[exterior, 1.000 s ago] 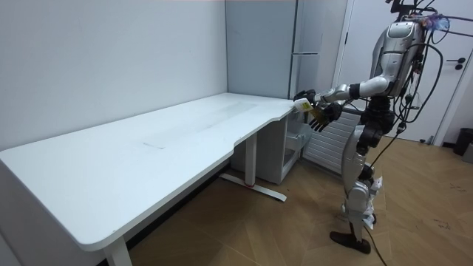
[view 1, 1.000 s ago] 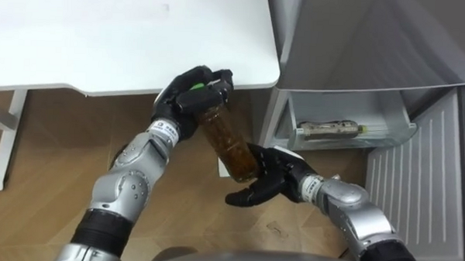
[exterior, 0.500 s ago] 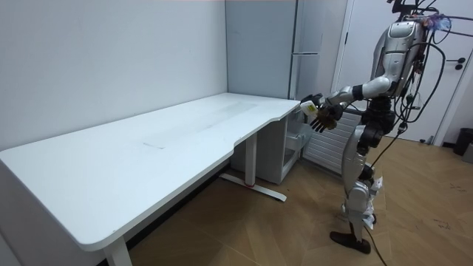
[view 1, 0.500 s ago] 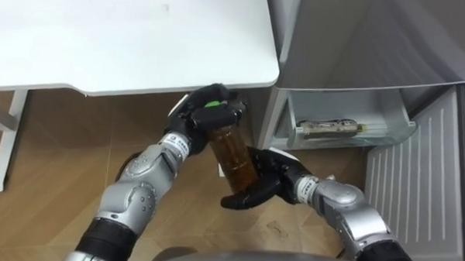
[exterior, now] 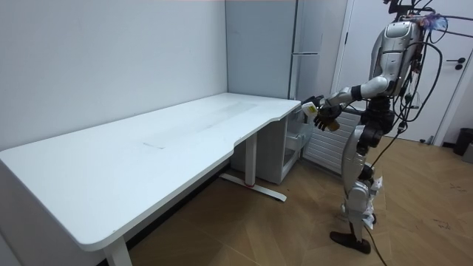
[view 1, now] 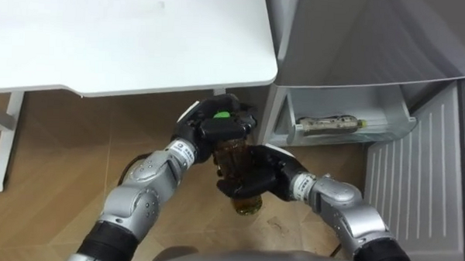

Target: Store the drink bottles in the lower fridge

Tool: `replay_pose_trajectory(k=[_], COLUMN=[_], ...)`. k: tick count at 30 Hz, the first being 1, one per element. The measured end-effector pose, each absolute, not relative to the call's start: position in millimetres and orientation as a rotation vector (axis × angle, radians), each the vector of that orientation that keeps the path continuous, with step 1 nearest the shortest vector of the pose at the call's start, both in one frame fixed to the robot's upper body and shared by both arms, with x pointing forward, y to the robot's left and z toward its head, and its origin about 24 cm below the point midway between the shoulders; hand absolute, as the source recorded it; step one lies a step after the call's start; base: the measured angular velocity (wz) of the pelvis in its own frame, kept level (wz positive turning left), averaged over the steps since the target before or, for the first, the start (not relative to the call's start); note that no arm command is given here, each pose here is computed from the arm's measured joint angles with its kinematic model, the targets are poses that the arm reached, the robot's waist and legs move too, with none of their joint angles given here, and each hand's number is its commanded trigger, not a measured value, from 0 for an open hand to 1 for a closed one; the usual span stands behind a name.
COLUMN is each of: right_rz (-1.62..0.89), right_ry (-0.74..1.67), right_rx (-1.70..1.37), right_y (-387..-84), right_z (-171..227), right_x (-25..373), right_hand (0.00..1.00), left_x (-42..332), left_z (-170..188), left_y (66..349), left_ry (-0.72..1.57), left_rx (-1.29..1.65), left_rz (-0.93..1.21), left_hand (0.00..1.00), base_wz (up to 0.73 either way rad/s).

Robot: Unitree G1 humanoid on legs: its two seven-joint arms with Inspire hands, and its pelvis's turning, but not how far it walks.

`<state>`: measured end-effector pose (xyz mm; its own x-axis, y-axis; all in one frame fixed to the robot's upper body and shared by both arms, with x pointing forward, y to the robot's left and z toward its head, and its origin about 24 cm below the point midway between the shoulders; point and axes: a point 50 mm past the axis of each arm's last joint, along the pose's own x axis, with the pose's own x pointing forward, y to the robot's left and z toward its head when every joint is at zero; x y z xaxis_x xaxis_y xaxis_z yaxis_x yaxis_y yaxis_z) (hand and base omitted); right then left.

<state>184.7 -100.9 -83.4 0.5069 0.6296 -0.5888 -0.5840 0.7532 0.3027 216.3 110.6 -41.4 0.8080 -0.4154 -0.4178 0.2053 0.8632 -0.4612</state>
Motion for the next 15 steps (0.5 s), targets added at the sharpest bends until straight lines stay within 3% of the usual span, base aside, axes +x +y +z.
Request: replay_pose_trajectory(k=[9,10,11,12,13,15], right_rz=[0.739,0.738,0.738,0.735,0.734,0.735], right_ry=[0.739,0.74,0.74,0.742,0.743,0.743], right_rx=[0.079,0.08,0.08,0.079,0.078,0.078], right_y=[-102.0,-102.0,-102.0,-102.1,-102.0,-101.8], right_z=[-84.0,-84.2,-84.2,-84.5,-84.7,-84.7], right_x=[183.6,183.5,183.4,183.3,183.2,183.1], right_hand=[1.0,1.0,1.0,1.0,1.0,1.0], left_x=[216.7,216.7,216.7,216.6,216.6,216.6], left_z=[-40.8,-40.7,-40.7,-40.7,-40.7,-40.6], left_y=[108.5,108.5,108.3,107.6,107.0,106.9], left_ry=[0.532,0.532,0.532,0.532,0.532,0.532], left_rx=[-0.43,-0.43,-0.431,-0.434,-0.436,-0.436], left_rz=[-0.341,-0.341,-0.342,-0.343,-0.344,-0.344], left_hand=[1.0,0.64,0.49,0.07,0.0,0.0], base_wz=[0.0,0.0,0.0,0.0,0.0,0.0])
